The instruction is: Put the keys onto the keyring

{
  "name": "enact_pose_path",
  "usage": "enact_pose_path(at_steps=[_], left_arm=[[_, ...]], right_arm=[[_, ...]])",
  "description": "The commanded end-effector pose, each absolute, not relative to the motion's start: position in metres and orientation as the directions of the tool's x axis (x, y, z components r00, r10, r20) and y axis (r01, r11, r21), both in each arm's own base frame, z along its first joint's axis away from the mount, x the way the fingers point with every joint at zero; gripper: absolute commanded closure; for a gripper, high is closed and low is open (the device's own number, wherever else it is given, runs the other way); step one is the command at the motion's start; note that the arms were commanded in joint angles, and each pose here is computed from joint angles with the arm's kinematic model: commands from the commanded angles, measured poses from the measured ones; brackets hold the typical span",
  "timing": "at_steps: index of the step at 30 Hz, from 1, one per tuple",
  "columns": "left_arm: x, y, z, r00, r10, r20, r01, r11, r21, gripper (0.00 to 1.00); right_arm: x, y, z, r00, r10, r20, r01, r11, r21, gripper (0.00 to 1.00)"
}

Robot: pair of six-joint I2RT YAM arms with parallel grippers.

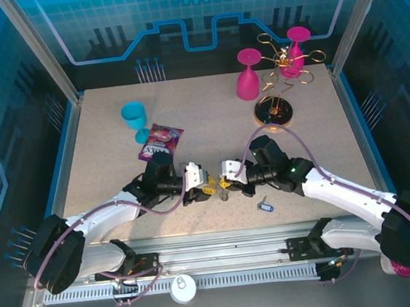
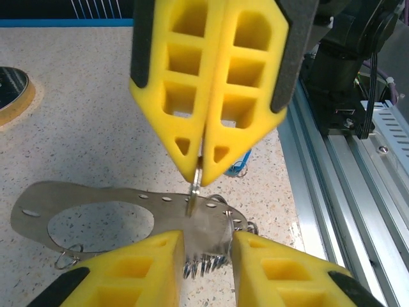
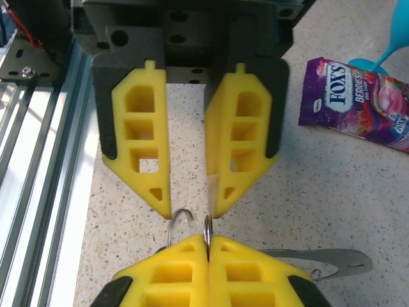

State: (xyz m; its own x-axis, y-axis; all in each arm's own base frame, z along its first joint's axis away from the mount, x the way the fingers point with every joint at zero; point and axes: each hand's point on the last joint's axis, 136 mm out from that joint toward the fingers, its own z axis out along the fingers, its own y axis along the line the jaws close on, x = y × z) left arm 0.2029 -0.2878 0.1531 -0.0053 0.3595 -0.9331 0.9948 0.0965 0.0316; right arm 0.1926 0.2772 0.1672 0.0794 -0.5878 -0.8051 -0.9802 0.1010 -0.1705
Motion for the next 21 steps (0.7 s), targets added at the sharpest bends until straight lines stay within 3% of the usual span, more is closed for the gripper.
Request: enact_pose_path(at_steps=[1, 7, 21], left_arm=[[0.200, -0.289, 0.156, 0.016, 0.337, -0.942, 0.997, 0.068, 0.042, 0.70], [0.193, -0.288, 0.168, 0.062, 0.279, -0.958, 0.995, 0.051, 0.080, 0.70], [0.194, -0.288, 0.157, 0.041, 0.329, -0.943, 0.998, 0.036, 0.055, 0.78]], right_arm=[[0.194, 0.280, 0.169, 0.137, -0.614, -0.777, -0.972, 0.069, -0.225, 1.00], [0.191, 0.281, 0.169, 0.148, -0.615, -0.774, -0.973, 0.051, -0.226, 1.00], [0.183, 0.293, 0.181, 0.176, -0.573, -0.801, -0.973, 0.020, -0.228, 1.00]])
